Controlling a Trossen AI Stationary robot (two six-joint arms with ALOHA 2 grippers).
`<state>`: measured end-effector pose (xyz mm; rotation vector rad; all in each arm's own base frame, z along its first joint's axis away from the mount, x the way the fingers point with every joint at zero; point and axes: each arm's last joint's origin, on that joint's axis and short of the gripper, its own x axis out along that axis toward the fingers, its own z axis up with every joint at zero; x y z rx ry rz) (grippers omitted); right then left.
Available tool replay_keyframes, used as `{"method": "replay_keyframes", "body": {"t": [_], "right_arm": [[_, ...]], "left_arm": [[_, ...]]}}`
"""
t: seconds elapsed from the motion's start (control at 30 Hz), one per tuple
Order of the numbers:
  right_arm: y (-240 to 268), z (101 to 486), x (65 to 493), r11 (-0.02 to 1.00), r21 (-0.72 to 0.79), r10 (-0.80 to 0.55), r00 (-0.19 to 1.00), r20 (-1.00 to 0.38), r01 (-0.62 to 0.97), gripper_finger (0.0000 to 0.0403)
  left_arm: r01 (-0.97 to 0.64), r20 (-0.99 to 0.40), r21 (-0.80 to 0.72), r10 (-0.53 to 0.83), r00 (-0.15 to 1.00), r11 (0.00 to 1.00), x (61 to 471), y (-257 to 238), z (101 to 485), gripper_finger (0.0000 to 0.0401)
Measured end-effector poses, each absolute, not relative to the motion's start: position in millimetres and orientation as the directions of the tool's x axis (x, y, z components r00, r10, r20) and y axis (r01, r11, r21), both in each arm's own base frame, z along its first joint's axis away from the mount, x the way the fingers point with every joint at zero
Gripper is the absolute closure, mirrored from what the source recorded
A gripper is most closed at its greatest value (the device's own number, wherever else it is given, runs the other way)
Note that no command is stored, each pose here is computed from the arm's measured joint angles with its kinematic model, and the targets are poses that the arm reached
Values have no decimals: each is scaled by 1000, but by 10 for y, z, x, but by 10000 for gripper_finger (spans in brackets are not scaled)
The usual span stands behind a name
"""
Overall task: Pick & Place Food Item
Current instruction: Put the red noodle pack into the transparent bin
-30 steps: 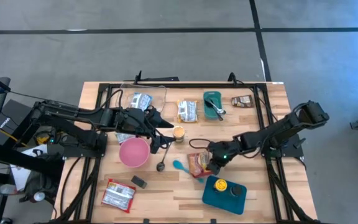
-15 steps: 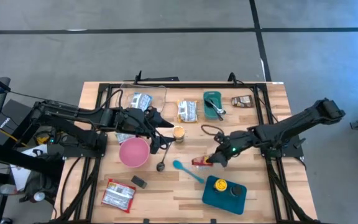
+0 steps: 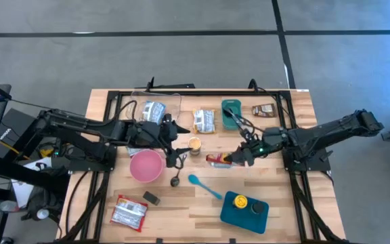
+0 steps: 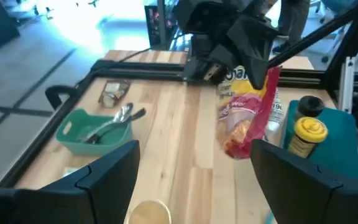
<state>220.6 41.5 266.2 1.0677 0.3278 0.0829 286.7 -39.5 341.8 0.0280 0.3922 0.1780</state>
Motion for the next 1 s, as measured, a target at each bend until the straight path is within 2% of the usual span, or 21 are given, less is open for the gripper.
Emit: {"method": "replay_keyframes", "body": {"t": [0.13, 0.37, 0.6, 1.0], "right_arm": [[350, 2684, 2202, 481, 871, 198, 957, -213, 94, 403], [293, 2691, 2209, 490, 868, 199, 958, -206, 85, 403], [299, 2695, 2209, 496, 866, 221, 954, -202, 68, 403], [310, 2698, 2207, 492, 869, 255, 946, -198, 50, 403]], "left_arm": [[-146, -408, 116, 181, 895, 983, 2973, -412, 3300, 101], [-145, -395, 113, 178, 901, 983, 3131, -439, 3195, 101], [-52, -392, 67, 75, 917, 996, 3292, -495, 3071, 101], [-3, -388, 41, 19, 921, 999, 3465, -541, 2905, 101]]}}
